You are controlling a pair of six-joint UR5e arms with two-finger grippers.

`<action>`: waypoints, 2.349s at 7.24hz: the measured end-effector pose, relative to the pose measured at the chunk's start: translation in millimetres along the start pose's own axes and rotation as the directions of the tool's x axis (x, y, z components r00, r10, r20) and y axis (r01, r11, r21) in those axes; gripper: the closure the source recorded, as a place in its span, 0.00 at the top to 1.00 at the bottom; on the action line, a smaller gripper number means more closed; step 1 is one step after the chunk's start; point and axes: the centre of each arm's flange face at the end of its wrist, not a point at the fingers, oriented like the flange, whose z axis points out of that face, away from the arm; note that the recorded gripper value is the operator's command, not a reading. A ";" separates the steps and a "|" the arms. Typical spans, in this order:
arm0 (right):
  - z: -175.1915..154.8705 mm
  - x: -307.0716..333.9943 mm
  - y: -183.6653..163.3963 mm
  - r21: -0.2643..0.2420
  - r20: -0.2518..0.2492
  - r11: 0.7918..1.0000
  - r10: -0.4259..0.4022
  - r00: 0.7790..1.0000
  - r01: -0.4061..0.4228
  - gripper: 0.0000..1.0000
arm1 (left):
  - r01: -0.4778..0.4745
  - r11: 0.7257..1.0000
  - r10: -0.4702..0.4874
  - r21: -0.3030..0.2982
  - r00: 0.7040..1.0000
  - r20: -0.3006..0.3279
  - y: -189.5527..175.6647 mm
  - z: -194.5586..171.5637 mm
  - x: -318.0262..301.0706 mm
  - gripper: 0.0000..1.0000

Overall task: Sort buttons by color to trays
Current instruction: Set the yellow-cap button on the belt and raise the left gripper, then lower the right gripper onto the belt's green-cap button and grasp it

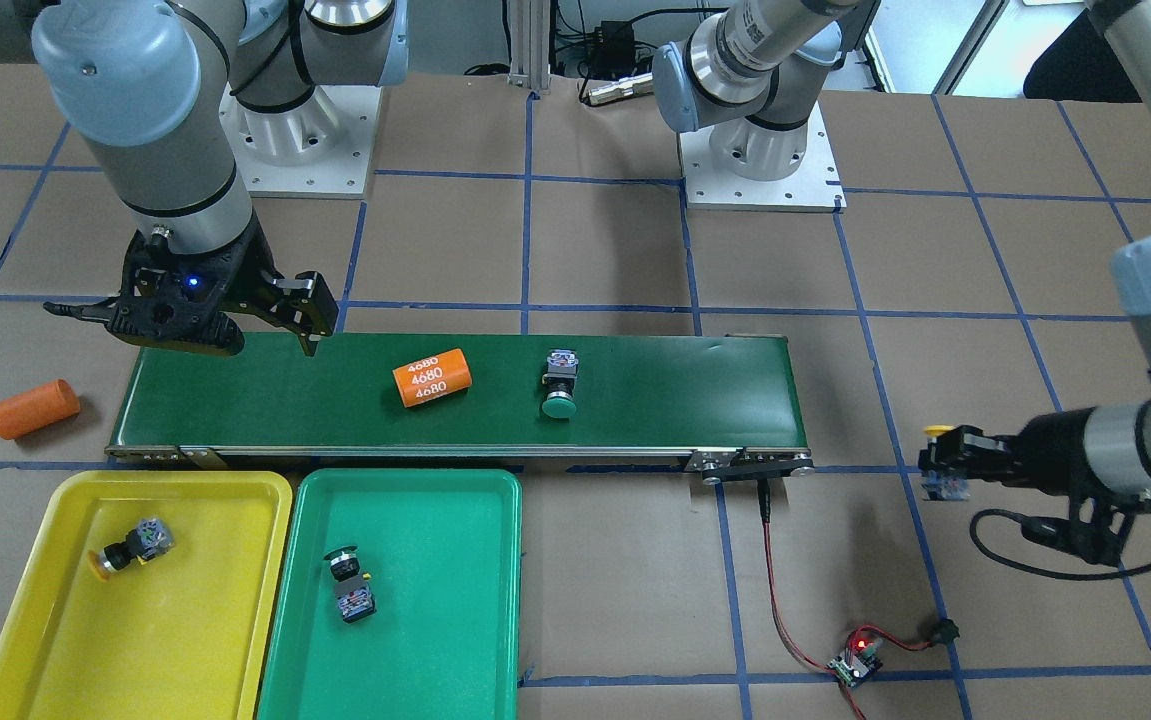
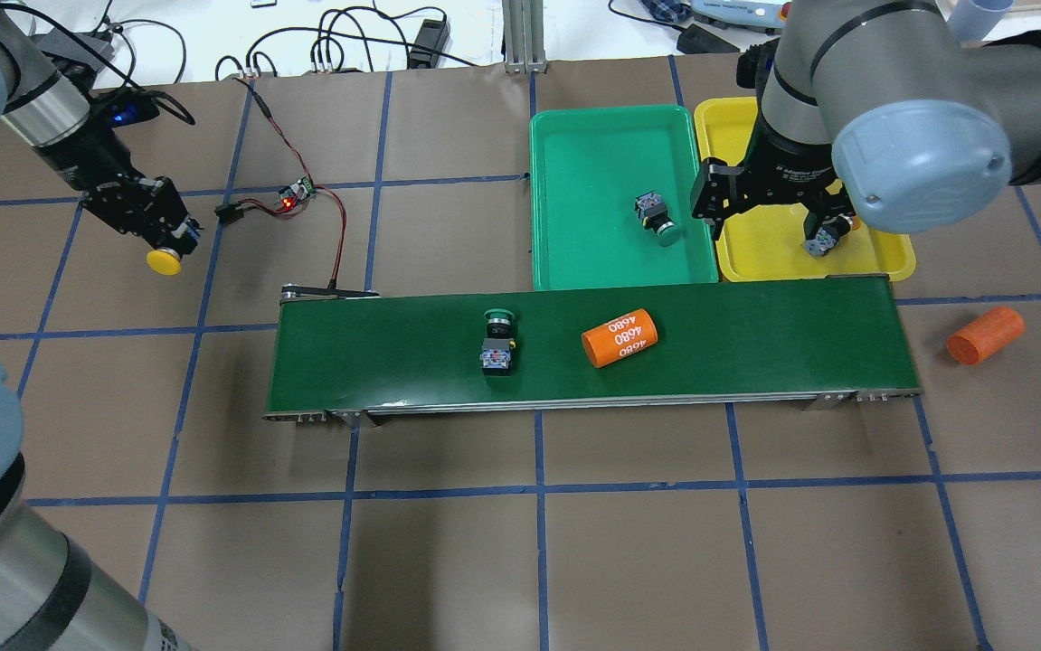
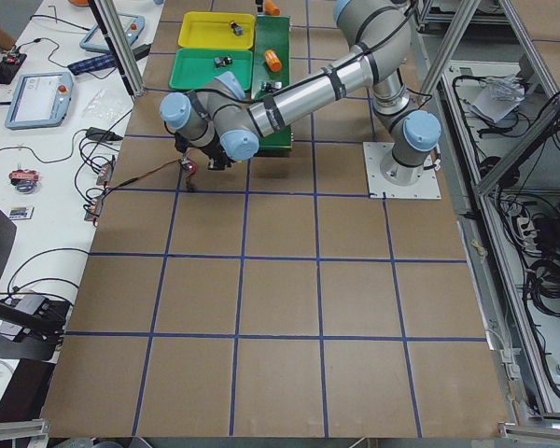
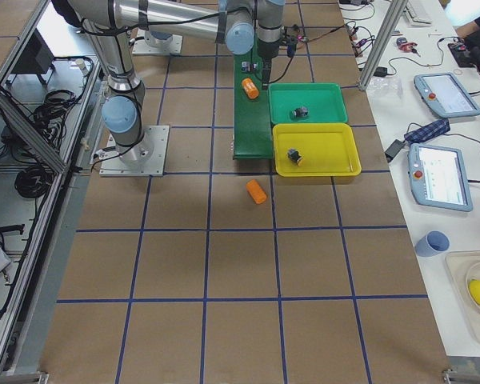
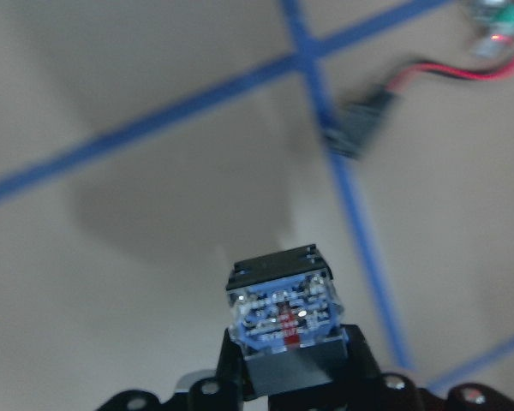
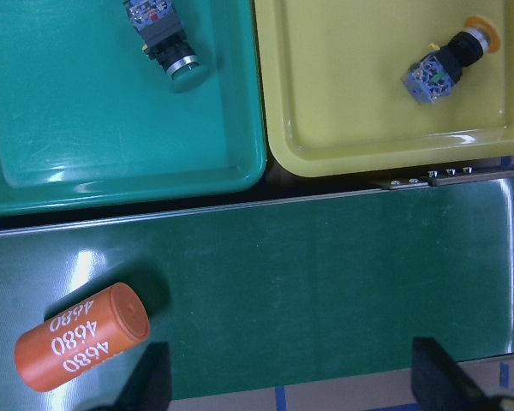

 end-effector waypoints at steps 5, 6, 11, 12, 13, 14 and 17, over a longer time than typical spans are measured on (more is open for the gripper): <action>9.4 -2.2 -3.3 -0.015 -0.001 1.000 -0.010 1.000 0.010 1.00 | 0.194 0.973 -0.207 0.126 0.974 0.098 66.6 73.4 169.4 0.00; 9.7 -2.2 -3.6 -0.015 -0.001 1.000 -0.009 1.000 0.009 1.00 | 0.177 0.972 -0.195 0.156 0.975 0.110 65.8 86.6 187.2 0.41; 16.7 -1.3 2.6 -0.030 -0.005 1.000 -0.003 1.000 0.003 1.00 | 0.129 0.962 -0.163 0.241 0.978 0.128 63.3 73.9 200.8 1.00; 22.7 -1.2 7.3 -0.042 -0.006 0.999 -0.005 1.000 0.005 1.00 | 0.133 0.961 -0.168 0.244 0.977 0.128 65.0 32.7 208.1 1.00; 26.0 -1.3 10.4 -0.048 -0.007 0.999 -0.006 1.000 0.006 1.00 | 0.134 0.963 -0.168 0.234 0.977 0.129 72.2 -4.7 219.9 1.00; 28.4 -1.7 11.7 -0.052 -0.006 0.999 -0.006 1.000 0.005 1.00 | 0.122 0.965 -0.157 0.232 0.978 0.136 82.9 -31.2 236.1 1.00; 42.1 -14.2 16.3 -0.033 0.016 0.999 -0.021 1.000 0.021 1.00 | 0.046 0.965 -0.113 0.259 0.962 0.249 103.3 -58.1 282.1 1.00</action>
